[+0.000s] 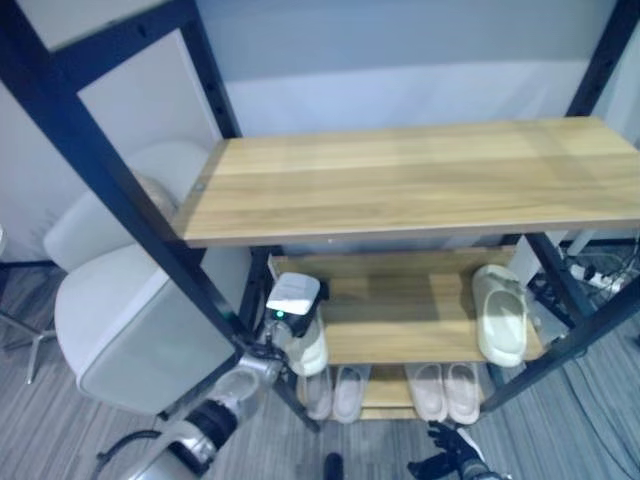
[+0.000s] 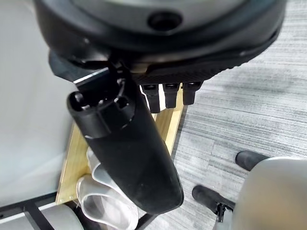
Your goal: Arrange the slippers neatly on the shoe rack.
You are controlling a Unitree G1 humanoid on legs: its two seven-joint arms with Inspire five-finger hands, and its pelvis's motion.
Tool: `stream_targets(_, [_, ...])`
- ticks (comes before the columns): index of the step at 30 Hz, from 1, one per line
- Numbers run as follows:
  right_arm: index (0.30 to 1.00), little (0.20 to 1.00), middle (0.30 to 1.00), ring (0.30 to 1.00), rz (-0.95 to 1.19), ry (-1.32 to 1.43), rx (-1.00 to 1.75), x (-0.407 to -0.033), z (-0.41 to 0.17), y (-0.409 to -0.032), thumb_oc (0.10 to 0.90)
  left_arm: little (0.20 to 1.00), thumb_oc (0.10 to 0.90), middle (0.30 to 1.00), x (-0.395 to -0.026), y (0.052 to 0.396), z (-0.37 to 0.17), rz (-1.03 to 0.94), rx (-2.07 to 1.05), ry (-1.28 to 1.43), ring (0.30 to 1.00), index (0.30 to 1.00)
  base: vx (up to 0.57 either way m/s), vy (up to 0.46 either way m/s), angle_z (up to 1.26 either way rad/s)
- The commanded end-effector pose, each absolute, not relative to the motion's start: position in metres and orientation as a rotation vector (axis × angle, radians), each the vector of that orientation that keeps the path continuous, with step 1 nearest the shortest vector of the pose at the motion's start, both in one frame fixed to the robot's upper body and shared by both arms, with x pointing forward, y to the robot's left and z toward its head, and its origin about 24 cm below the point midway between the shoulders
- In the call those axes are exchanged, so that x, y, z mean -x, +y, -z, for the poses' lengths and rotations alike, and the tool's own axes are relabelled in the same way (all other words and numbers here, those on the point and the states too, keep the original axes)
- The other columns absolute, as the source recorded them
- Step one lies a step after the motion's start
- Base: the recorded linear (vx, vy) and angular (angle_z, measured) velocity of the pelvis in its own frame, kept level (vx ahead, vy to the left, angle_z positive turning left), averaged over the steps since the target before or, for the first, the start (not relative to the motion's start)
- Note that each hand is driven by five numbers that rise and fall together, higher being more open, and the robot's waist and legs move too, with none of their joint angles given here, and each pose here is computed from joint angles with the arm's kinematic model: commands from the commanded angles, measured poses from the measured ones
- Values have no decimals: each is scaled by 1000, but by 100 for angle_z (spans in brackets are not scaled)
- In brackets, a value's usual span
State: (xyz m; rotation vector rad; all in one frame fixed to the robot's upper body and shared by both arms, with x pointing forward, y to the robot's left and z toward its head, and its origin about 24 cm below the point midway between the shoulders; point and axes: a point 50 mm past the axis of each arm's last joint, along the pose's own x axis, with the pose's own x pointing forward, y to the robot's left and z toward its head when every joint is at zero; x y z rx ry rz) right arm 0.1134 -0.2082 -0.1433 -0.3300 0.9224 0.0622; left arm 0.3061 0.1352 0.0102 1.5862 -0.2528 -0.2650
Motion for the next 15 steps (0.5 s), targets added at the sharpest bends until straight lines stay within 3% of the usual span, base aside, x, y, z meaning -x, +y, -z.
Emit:
stream_targets(1, [900, 900, 900, 900, -80, 806, 348, -129, 133, -207, 800, 300, 400, 300, -342, 130, -46, 202, -1623, -323, 300, 300, 0, -2, -24])
stream_targets(15, [900, 900, 900, 900, -91, 721, 385, -141, 123, -207, 800, 300, 400, 300, -356, 74, -123, 104, -1498, -747, 300, 300, -20, -4, -9])
